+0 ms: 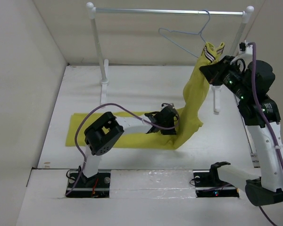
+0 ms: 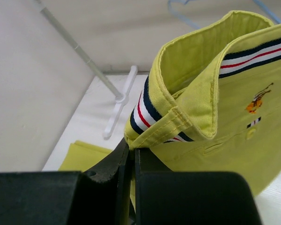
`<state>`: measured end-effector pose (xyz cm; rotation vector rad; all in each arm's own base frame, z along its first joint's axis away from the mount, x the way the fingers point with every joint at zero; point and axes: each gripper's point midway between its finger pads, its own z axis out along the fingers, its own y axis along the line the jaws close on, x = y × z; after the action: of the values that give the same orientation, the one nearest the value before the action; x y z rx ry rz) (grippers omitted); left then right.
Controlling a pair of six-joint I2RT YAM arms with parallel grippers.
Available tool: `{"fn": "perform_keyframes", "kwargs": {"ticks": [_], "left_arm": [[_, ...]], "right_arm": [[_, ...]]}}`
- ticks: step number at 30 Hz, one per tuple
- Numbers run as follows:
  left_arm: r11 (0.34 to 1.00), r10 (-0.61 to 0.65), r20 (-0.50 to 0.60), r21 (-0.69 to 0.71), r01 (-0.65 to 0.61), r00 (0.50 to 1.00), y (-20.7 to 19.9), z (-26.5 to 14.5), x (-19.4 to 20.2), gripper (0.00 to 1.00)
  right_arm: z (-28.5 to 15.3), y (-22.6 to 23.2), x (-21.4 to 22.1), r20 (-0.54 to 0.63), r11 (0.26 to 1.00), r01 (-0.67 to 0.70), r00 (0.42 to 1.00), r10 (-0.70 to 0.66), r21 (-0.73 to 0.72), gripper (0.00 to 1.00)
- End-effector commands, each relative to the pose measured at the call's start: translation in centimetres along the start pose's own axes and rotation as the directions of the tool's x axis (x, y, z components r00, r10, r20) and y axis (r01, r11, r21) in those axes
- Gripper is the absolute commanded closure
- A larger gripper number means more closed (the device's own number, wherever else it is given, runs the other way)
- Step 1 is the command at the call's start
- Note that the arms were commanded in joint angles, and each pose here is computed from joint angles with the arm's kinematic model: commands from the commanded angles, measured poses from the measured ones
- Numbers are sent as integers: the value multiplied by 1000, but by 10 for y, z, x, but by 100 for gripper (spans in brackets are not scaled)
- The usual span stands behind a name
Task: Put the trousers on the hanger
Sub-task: Fold the trousers at the center of the board.
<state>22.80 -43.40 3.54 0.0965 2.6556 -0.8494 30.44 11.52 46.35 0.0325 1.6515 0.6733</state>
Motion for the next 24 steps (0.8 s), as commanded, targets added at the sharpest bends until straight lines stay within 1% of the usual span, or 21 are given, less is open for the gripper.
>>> {"fn": "perform_keyframes", "kwargs": {"ticks": [1, 2, 4, 5, 7, 8, 9, 10, 11, 12, 13, 14, 15, 17, 18, 19, 20, 21, 22, 23, 24], "left_arm": [[999, 23, 78, -42, -20, 997, -6, -30, -25, 100], [999, 12, 170, -46, -5, 985, -2, -57, -52, 100], [991, 15, 222, -133, 15, 975, 44, -80, -59, 96], [992, -18, 314, -115, 57, 949, 54, -116, -88, 91], [980, -14, 340, -184, 81, 940, 103, -143, -91, 84], [982, -24, 411, -163, 99, 911, 109, -177, -105, 81], [963, -67, 477, -198, 181, 876, 144, -200, -124, 80], [952, -83, 501, -216, 218, 861, 162, -219, -129, 80], [957, -71, 571, -193, 218, 818, 165, -253, -142, 75], [936, -103, 655, -191, 296, 748, 190, -289, -164, 75], [936, -110, 687, -171, 306, 719, 194, -310, -173, 71], [942, -95, 739, -149, 299, 667, 192, -342, -184, 69], [941, -89, 793, -131, 311, 603, 188, -375, -201, 68], [917, -70, 837, -159, 364, 542, 189, -410, -213, 67], [927, -58, 869, -135, 349, 492, 174, -435, -224, 67], [934, -56, 888, -115, 338, 457, 165, -449, -229, 66], [932, -57, 909, -100, 349, 413, 164, -466, -232, 66], [936, -63, 935, -66, 346, 348, 153, -494, -238, 66], [925, -53, 946, -75, 374, 320, 157, -510, -236, 66], [916, -32, 956, -88, 392, 290, 155, -525, -238, 67], [918, -8, 972, -86, 387, 234, 143, -555, -239, 66]], "right_arm": [[5, 55, -10, 48, 974, 48, 998, -38, -222, 100], [9, 60, -4, 36, 971, 41, 999, -34, -237, 100], [23, 67, 8, 17, 969, 26, 1000, -22, -247, 100], [27, 77, 19, -6, 961, 17, 1000, -20, -276, 100], [37, 88, 23, -6, 956, 3, 1000, -5, -293, 100], [47, 98, 34, -35, 950, -6, 999, -5, -313, 100], [52, 105, 37, -36, 947, -11, 999, -1, -320, 100], [58, 112, 39, -34, 944, -12, 999, 0, -331, 100], [71, 124, 57, -75, 938, -21, 997, -5, -346, 100], [75, 135, 55, -70, 932, -25, 998, -1, -361, 100], [82, 146, 58, -71, 923, -32, 997, 5, -383, 100], [102, 151, 79, -115, 923, -43, 993, -2, -382, 100], [104, 177, 81, -120, 902, -52, 993, 0, -429, 100], [116, 204, 95, -148, 880, -61, 989, -11, -471, 100], [132, 225, 134, -216, 869, -76, 976, -37, -489, 100], [134, 248, 128, -204, 845, -83, 979, -31, -528, 100], [138, 264, 139, -222, 829, -94, 974, -37, -551, 100], [143, 280, 154, -247, 813, -110, 968, -42, -572, 100], [148, 311, 183, -279, 781, -130, 958, -59, -611, 100], [151, 324, 201, -303, 766, -146, 951, -66, -626, 100], [149, 341, 222, -349, 736, -190, 935, -67, -650, 100]]}}
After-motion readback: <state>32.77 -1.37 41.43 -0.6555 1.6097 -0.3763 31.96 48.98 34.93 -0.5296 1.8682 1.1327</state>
